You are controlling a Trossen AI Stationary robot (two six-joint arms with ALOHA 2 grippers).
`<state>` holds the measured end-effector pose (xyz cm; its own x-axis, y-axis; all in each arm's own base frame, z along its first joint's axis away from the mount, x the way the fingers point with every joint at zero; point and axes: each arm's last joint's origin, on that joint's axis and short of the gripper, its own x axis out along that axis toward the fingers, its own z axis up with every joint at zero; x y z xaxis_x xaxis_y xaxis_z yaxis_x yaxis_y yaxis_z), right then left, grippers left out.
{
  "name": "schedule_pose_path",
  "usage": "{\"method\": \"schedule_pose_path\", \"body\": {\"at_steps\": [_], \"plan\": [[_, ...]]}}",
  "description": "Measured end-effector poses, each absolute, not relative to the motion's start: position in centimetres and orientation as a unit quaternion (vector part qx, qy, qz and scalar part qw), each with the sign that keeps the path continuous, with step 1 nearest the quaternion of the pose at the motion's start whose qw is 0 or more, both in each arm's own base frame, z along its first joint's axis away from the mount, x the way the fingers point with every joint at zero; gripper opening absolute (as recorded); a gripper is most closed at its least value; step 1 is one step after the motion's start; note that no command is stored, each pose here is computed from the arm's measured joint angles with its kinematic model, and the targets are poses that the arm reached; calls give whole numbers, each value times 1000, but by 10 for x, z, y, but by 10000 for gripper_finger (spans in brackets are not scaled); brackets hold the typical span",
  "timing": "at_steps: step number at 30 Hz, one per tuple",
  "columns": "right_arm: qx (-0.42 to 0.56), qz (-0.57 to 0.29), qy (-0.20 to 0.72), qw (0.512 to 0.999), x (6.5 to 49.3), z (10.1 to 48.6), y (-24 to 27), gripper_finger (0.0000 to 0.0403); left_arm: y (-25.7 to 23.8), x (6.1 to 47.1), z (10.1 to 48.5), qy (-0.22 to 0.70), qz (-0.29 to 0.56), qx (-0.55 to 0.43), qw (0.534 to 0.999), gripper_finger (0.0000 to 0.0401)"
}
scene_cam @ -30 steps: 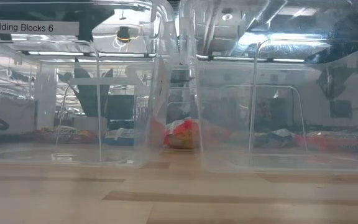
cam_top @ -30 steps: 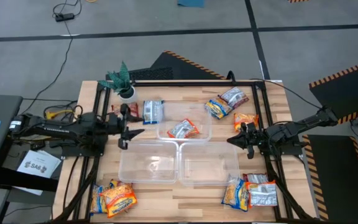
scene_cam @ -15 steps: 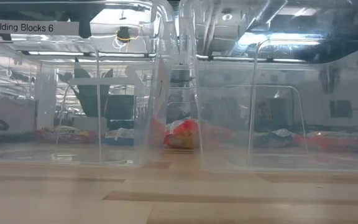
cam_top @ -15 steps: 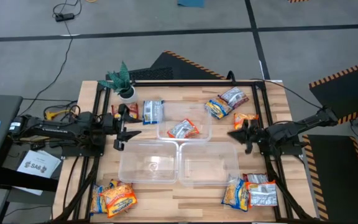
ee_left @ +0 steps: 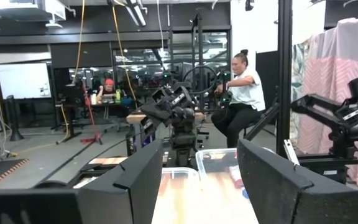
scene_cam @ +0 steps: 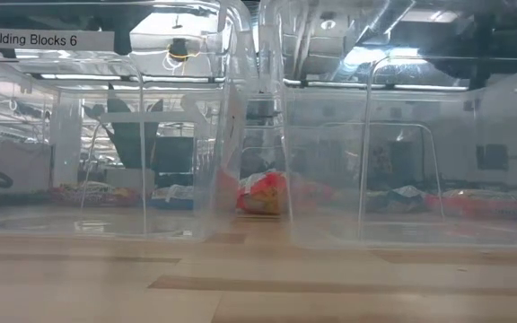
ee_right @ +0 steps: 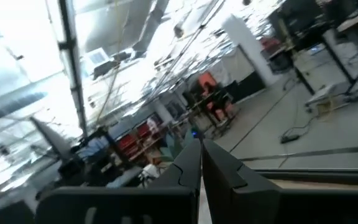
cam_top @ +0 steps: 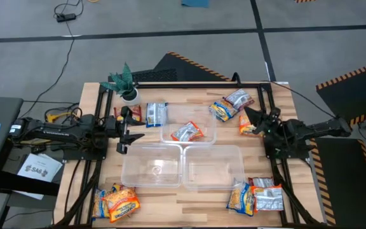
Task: Sort Maruchan noodles
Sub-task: Put the blue noodle pack into the bottom right transparent bin
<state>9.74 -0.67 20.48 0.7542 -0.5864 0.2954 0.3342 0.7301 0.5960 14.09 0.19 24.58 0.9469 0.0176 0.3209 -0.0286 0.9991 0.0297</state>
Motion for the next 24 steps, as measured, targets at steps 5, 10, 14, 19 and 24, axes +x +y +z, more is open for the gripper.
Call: {"method": "schedule_pose_path", "body": {"at_steps": [5, 10, 14, 19, 24], "plan": [[230, -219, -214, 924, 111, 220, -10, 37, 2, 141, 246, -166, 16, 22, 986, 197], [189, -272, -186, 925, 125, 226, -19, 37, 2, 141, 247, -166, 18, 21, 986, 197], [173, -308, -145, 924, 140, 233, -29, 38, 2, 141, 247, -166, 18, 21, 986, 197], [181, -388, 33, 903, 162, 237, -48, 61, 2, 141, 246, -166, 18, 21, 986, 197], [210, -460, 189, 841, 173, 226, -69, 131, 2, 141, 247, -166, 17, 20, 986, 197]]}}
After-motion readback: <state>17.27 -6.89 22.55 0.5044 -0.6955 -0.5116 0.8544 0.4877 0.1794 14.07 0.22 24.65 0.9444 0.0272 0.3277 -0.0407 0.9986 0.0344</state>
